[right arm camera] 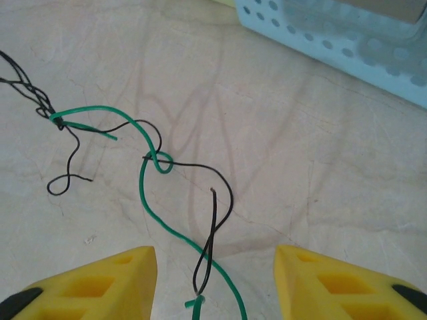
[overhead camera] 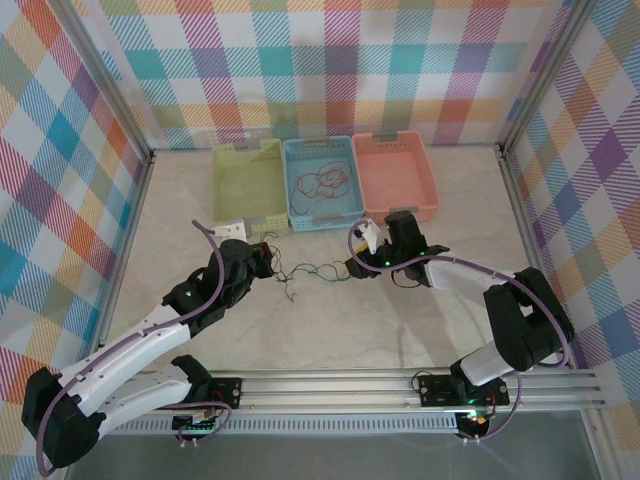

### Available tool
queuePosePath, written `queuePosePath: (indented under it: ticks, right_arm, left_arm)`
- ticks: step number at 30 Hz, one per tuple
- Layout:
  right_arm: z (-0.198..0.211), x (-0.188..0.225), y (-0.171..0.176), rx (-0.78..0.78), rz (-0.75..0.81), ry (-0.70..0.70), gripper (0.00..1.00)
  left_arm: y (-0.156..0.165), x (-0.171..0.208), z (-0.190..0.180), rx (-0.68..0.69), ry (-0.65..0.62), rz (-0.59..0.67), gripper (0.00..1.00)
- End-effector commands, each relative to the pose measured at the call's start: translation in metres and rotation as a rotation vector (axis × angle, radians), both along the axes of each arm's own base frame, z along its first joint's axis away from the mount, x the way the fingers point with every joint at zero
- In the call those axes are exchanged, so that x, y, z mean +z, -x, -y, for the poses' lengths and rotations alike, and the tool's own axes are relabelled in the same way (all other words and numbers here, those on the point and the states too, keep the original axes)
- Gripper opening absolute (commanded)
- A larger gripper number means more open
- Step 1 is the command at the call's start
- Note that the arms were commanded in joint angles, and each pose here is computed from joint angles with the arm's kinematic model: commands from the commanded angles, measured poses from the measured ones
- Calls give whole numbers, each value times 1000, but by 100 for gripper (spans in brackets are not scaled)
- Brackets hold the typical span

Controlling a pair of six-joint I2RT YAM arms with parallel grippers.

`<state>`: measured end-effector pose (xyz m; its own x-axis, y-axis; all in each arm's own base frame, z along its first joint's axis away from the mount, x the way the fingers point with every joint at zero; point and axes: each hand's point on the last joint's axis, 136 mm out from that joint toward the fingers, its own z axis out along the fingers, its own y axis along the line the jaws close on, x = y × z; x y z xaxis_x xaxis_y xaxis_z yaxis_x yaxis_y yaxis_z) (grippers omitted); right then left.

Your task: Untangle the cables

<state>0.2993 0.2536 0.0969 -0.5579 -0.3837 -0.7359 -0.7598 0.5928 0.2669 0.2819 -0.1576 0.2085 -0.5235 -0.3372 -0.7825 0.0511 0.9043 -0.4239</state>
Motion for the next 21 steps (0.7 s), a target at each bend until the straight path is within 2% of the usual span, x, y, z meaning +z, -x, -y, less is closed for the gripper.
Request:
queuePosePath:
  ticks: [1,5,7,12,21]
  right_arm:
    - [-8,17,12,80,0,-2,50]
    - [-6,30,29,164,23,34,50]
    - [0,26,34,174,5,108,50]
    - [13,10,27,155,9,237,51]
    - [15,-18,26,175,-37,336,52]
  left_arm:
    - [-4,11,4,-9,13,22,0]
    - [-4,11,6,-14,17,18,0]
    - [-4,11,6,-15,18,18,0]
    - [-4,11,6,-15,19,16,0]
    - [-3,13,5,-13,19,21,0]
